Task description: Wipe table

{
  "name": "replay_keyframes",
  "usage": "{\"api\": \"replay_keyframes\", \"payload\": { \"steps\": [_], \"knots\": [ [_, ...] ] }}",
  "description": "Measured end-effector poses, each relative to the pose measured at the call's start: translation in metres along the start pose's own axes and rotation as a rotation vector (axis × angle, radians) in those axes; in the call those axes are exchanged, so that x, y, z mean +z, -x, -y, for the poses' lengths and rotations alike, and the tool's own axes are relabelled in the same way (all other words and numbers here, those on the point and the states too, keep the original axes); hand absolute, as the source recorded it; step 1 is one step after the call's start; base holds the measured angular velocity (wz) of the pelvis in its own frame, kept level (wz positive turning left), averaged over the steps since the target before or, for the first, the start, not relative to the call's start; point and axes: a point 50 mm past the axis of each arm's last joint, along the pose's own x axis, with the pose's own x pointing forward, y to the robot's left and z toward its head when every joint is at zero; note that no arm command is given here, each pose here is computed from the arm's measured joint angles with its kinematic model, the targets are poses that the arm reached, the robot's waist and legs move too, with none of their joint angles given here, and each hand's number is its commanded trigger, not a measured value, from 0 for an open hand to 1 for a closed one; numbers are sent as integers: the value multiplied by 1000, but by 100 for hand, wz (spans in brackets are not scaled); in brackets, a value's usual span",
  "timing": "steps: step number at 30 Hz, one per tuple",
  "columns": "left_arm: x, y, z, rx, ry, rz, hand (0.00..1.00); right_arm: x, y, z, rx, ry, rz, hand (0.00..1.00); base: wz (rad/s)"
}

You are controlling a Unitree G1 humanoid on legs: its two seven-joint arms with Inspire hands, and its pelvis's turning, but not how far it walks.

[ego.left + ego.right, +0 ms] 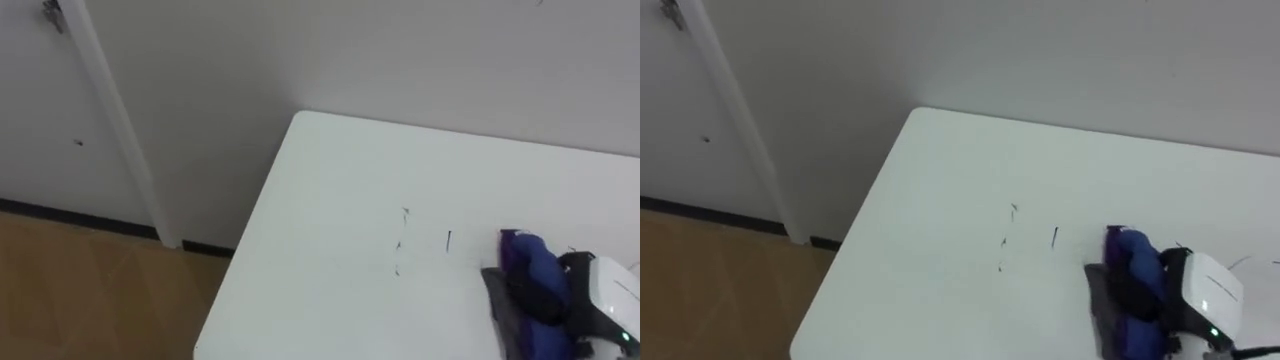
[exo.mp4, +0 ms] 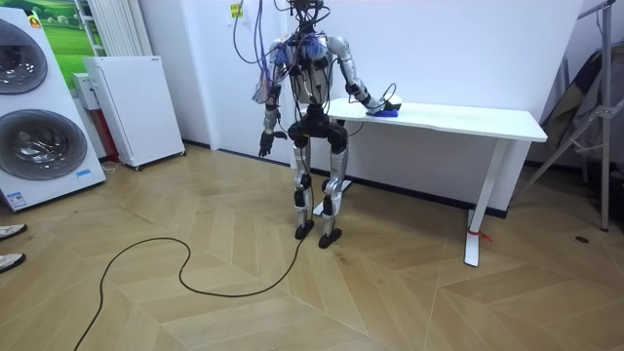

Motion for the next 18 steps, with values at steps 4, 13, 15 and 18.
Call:
{"api": "replay_keyframes", "payload": {
  "steps": [4, 13, 15, 18],
  "knots": [
    [3, 1, 11, -31, -20, 4, 0, 12, -3, -3, 14, 21, 13, 100, -16],
    [25, -2, 19, -68, -79, 43, 0, 143, -6, -24, 194, 93, 440, 100, -17],
    [25, -1, 20, -77, -81, 45, 0, 172, -8, -23, 231, 92, 527, 100, 34],
    [16, 1, 23, -90, -83, 26, 0, 173, -13, -23, 247, 85, 535, 100, 45]
  ]
}}
